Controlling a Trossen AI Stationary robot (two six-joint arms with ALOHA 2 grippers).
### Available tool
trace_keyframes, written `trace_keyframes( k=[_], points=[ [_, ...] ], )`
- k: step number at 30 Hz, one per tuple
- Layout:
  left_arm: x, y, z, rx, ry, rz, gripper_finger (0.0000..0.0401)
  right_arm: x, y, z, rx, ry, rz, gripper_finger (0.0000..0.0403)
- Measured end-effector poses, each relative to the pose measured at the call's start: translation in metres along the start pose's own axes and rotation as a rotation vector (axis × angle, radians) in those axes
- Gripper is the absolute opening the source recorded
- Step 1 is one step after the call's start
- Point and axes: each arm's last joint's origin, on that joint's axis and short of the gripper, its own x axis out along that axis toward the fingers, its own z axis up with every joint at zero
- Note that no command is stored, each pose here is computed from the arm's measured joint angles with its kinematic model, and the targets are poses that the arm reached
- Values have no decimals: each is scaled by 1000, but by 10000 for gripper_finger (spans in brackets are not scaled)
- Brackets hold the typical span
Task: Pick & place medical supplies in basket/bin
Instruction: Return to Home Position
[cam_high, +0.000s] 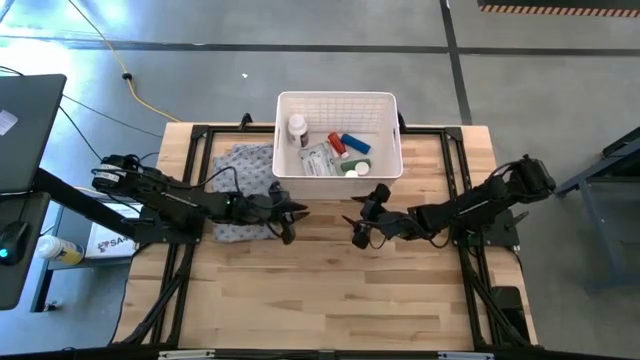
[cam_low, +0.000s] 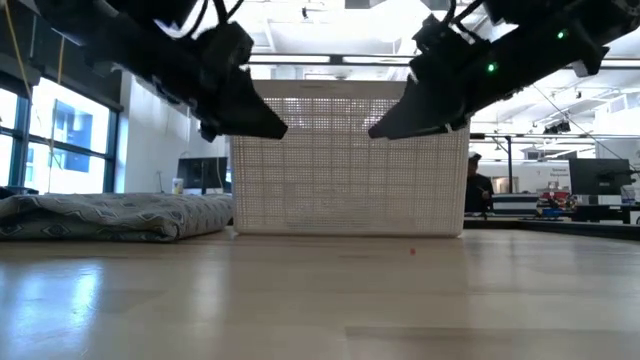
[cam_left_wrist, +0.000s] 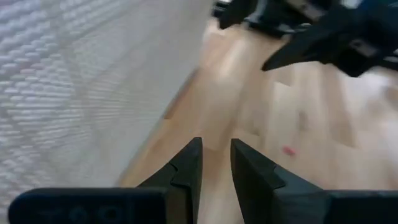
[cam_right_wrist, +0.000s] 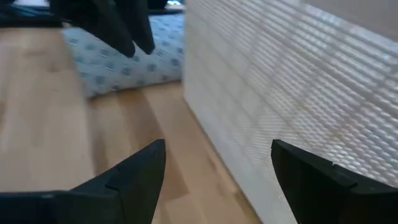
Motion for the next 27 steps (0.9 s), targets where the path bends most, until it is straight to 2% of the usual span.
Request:
trace_keyframes(
  k=[6,10,17,21,27],
  points=[
    [-8,-15,4,8,-48,-94,117,-7,11,10,-89,-100,74,281],
    [-14,-27,4,97,-79,-147,117,-12,16,16,-143,-168,82,281],
    [-25,-42,6,209,-137,-213,117,-20,21,18,-140,-191,53,281],
    [-32,-47,8,249,-162,-239,117,-28,21,25,-118,-221,116,281],
    [-35,-48,11,232,-185,-249,117,-32,21,30,-72,-227,221,281]
  ],
)
